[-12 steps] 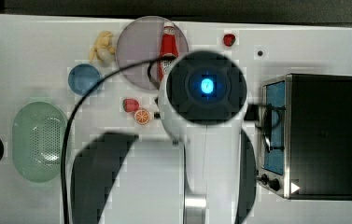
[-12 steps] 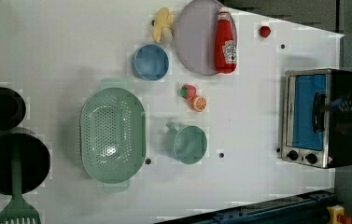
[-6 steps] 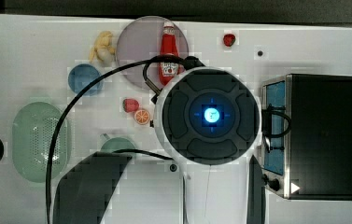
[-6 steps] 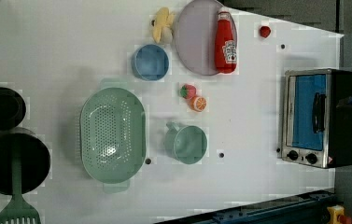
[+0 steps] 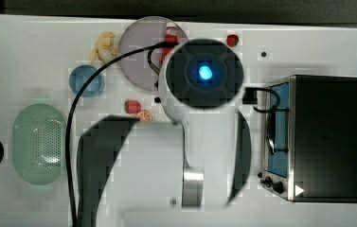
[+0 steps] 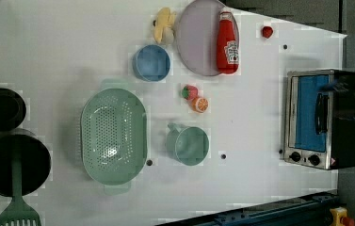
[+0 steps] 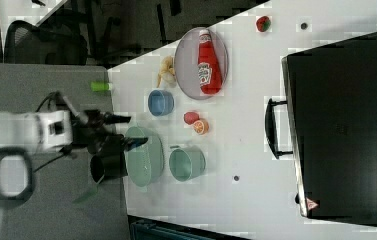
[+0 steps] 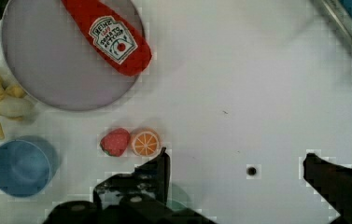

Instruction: Pick ketchup from plate and place it on table.

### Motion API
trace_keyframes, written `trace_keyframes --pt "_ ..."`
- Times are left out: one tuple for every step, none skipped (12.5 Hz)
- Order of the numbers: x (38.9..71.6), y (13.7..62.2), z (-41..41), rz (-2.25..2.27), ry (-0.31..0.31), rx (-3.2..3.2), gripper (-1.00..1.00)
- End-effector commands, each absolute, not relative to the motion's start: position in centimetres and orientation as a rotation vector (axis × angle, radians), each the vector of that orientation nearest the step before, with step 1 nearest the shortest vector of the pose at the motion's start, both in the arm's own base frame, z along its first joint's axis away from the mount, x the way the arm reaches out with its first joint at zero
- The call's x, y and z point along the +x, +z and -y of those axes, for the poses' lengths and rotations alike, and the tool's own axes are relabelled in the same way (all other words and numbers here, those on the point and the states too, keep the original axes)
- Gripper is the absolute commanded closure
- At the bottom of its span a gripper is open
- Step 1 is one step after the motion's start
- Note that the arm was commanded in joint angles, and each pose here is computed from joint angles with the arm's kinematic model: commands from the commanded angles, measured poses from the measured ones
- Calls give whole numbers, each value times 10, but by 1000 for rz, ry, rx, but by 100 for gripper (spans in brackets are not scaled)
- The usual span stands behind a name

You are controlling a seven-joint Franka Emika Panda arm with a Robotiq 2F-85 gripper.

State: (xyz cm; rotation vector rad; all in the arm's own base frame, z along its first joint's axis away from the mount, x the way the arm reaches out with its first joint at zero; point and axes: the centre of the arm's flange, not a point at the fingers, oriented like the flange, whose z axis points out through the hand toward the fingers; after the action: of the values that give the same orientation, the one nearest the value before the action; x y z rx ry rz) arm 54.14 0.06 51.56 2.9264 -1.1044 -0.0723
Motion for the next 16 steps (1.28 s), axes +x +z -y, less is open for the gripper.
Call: trace_keyframes --pt "566 474 -10 930 -90 2999 -100" --pt "574 462 -11 869 -78 3024 -100" --pt "583 450 -12 806 -68 3049 -100" --pt "590 436 -13 749 -76 3066 -100" --pt "596 422 -12 699 -85 3081 -100" --pt "602 408 -12 654 -103 3092 -100" --pt "609 397 -12 601 -102 3107 -100" --pt "616 385 -13 532 -111 3122 -100" --pt "623 375 -14 451 -106 3140 -100" --pt "631 366 -15 368 -95 3157 -100" --pt "638 355 -15 302 -94 3169 -100" --pt "645 343 -16 257 -96 3177 -100" --pt "651 331 -16 217 -105 3183 -100" --pt "657 319 -17 195 -114 3188 -100" --pt "662 307 -18 193 -127 3190 -100" --pt "667 296 -19 193 -128 3193 -100"
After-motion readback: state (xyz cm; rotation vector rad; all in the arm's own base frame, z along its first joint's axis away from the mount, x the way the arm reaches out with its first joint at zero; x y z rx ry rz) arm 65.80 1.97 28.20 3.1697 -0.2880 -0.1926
